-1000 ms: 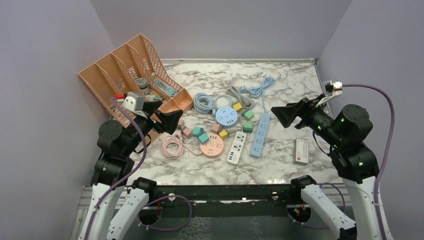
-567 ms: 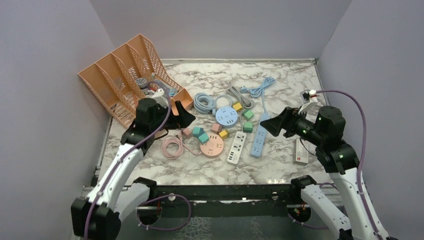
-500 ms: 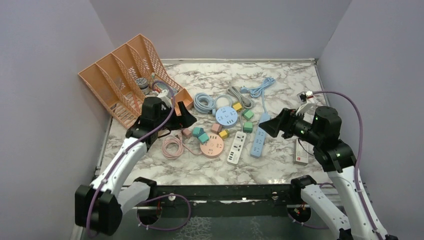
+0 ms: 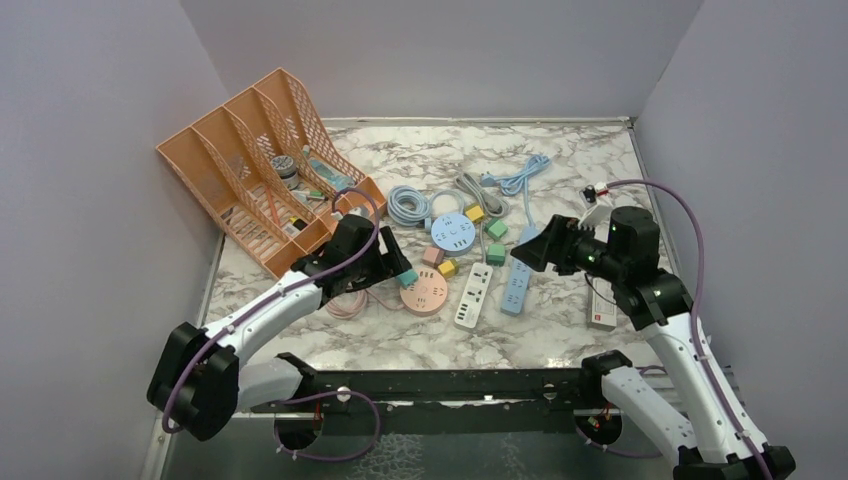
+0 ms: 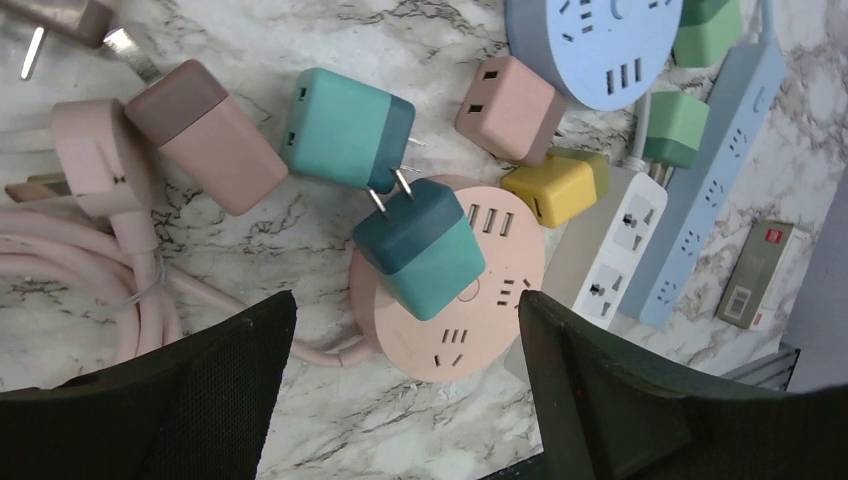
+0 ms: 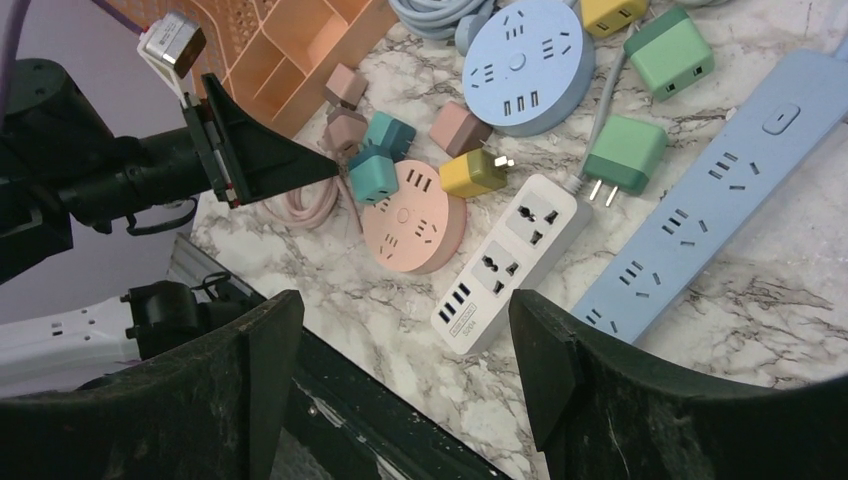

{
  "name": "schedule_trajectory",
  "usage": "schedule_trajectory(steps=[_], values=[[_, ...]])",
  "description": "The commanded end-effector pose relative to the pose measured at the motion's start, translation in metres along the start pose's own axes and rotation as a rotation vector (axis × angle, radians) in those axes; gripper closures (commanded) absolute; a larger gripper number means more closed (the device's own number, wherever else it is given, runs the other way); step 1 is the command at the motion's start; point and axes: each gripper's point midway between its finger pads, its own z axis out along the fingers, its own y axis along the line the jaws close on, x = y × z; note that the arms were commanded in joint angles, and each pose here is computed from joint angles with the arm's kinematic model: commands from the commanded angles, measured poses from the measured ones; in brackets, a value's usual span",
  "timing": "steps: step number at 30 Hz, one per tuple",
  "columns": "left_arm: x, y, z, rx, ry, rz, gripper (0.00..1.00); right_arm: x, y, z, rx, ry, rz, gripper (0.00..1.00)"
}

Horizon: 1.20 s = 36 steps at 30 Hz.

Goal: Insert the plug

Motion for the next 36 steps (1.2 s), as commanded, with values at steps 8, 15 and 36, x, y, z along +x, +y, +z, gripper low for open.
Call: schedule_trajectory(steps=[8, 15, 36], values=[[-0.003, 0.0, 0.016, -0.109, -0.092, -0.187, 0.16, 0.0, -0.008, 0.01, 0.006, -0.023, 0.037, 0.26], [0.008, -0.004, 0.031, -0.112, -0.077, -0.212, 0.15, 0.001, -0.01, 0.013, 0.009, -0.021, 0.056, 0.26], [0.013, 0.006, 0.047, -0.118, -0.094, -0.176, 0.26, 0.003, -0.015, 0.011, 0.04, -0.017, 0.054, 0.27]])
